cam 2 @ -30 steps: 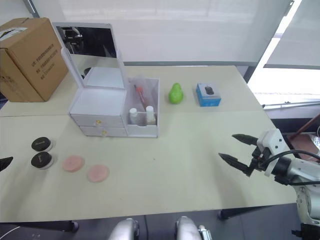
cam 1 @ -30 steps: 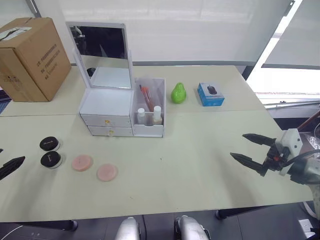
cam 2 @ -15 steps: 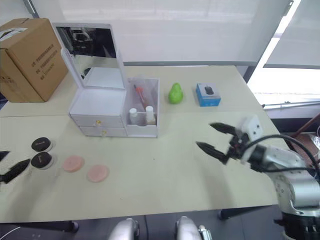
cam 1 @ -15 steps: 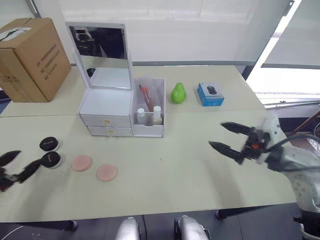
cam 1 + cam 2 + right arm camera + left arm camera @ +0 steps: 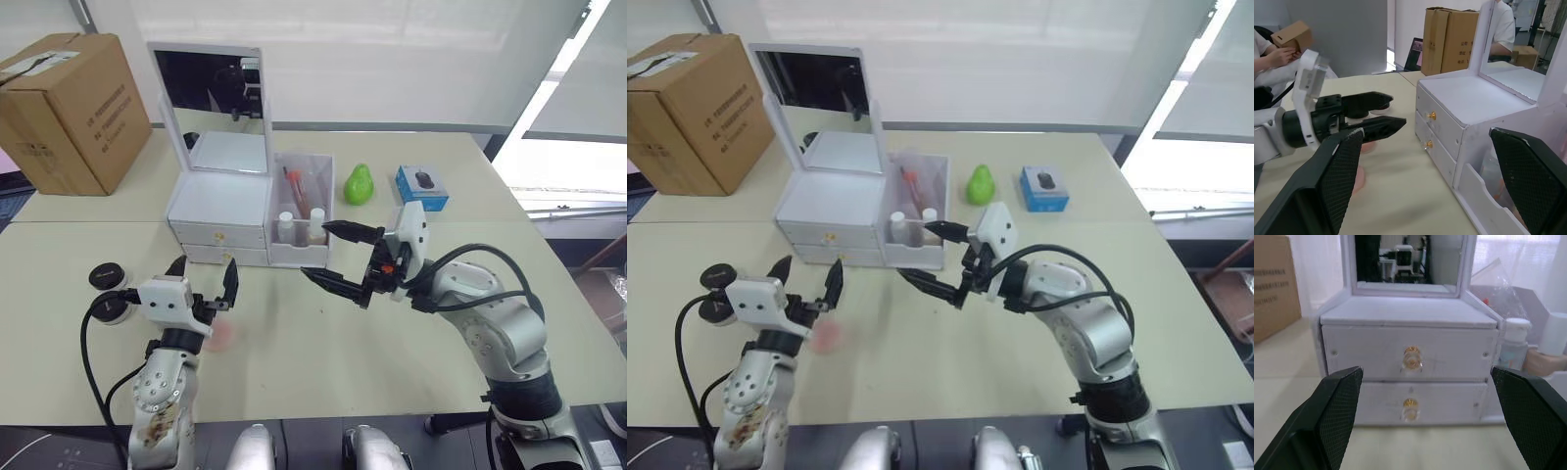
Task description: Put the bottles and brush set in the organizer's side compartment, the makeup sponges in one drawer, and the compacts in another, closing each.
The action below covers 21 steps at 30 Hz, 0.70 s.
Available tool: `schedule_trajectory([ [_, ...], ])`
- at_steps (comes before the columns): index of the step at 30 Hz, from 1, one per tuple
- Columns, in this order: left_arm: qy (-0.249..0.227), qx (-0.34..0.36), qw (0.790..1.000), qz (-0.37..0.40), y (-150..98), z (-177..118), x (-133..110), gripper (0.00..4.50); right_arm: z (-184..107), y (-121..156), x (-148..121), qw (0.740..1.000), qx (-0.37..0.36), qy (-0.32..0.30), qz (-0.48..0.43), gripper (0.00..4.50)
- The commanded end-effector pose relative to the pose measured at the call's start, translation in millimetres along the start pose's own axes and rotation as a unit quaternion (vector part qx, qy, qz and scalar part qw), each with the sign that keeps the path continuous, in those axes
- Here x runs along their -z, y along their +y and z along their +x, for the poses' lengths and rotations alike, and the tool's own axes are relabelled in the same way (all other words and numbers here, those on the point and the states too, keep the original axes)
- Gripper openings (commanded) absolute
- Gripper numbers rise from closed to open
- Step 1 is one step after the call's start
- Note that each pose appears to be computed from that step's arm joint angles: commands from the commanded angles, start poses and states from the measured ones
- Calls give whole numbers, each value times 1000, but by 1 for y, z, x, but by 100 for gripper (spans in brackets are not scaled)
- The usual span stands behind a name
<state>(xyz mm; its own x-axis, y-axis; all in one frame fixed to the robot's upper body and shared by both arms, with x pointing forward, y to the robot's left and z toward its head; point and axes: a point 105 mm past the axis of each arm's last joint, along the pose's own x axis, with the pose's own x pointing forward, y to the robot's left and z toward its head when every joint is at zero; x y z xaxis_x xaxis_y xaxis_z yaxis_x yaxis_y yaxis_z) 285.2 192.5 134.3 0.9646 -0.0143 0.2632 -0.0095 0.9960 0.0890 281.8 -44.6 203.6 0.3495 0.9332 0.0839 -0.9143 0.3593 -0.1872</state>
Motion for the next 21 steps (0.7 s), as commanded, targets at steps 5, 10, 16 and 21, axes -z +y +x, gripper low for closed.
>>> schedule_trajectory([
  [5, -24, -26, 999, 10, 6, 23, 2, 450, 4, -3, -8, 999, -6, -8, -47, 445],
  [10, -28, -24, 999, 13, 7, 24, 1, 450, 3, -3, -5, 999, -2, 1, -44, 445],
  [16, -27, -8, 1000, 1, 4, 33, 3, 430, 2, -2, -2, 999, 7, 3, -39, 448],
  [21, -23, -1, 1000, -9, -1, 38, 5, 303, 2, -2, -4, 999, 13, 0, -41, 450],
])
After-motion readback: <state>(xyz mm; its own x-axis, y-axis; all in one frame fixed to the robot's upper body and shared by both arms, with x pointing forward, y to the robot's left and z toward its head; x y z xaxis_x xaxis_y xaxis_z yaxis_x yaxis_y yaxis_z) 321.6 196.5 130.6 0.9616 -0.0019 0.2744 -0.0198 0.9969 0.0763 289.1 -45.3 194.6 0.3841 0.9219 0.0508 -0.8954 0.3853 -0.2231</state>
